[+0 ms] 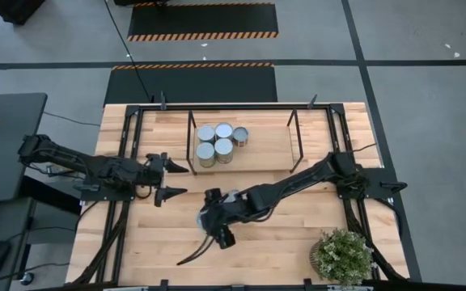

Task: Pick and place cans onto a shelf
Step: Put the canned peas on the shelf

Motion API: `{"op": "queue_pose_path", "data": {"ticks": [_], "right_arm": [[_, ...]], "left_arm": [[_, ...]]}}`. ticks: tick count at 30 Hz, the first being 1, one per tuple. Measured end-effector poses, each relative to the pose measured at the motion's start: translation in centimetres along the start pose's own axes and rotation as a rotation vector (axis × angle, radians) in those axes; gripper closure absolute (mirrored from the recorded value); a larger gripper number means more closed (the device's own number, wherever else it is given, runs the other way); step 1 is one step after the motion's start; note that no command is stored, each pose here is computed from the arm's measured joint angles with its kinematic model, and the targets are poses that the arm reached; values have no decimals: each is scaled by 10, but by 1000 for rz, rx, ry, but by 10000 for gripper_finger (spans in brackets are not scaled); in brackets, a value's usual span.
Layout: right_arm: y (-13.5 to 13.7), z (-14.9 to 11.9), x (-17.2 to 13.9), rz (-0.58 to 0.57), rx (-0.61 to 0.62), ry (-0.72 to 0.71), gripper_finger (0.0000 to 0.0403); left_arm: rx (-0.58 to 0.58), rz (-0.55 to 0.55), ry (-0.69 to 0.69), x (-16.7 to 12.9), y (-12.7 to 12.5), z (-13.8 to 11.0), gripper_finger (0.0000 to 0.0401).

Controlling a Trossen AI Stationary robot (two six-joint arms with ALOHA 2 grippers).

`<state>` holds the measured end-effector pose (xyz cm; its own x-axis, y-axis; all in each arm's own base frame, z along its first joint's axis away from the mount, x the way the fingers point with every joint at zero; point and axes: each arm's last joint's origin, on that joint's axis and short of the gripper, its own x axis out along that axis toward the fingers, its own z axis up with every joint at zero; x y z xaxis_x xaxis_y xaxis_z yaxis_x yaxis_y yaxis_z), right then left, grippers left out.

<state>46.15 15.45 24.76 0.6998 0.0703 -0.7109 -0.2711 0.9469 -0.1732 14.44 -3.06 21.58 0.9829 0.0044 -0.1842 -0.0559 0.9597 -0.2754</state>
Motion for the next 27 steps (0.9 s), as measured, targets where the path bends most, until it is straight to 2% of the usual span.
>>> {"op": "queue_pose_path", "data": {"ticks": [6, 14, 20, 23, 27], "right_arm": [[-12, 8, 28, 43, -16, 56, 38], [-21, -3, 59, 86, -38, 170, 36], [-24, 0, 58, 93, -92, 146, 36], [-24, 0, 59, 114, -86, 136, 36], [-10, -4, 62, 110, -103, 143, 36]], "left_arm": [[10, 39, -45, -18, 0, 3, 31], [97, 61, -106, -24, -5, -3, 31], [175, -29, -234, -23, -4, -20, 31], [178, -28, -272, -27, -2, -20, 31], [172, -32, -291, -32, 3, -26, 31]]}}
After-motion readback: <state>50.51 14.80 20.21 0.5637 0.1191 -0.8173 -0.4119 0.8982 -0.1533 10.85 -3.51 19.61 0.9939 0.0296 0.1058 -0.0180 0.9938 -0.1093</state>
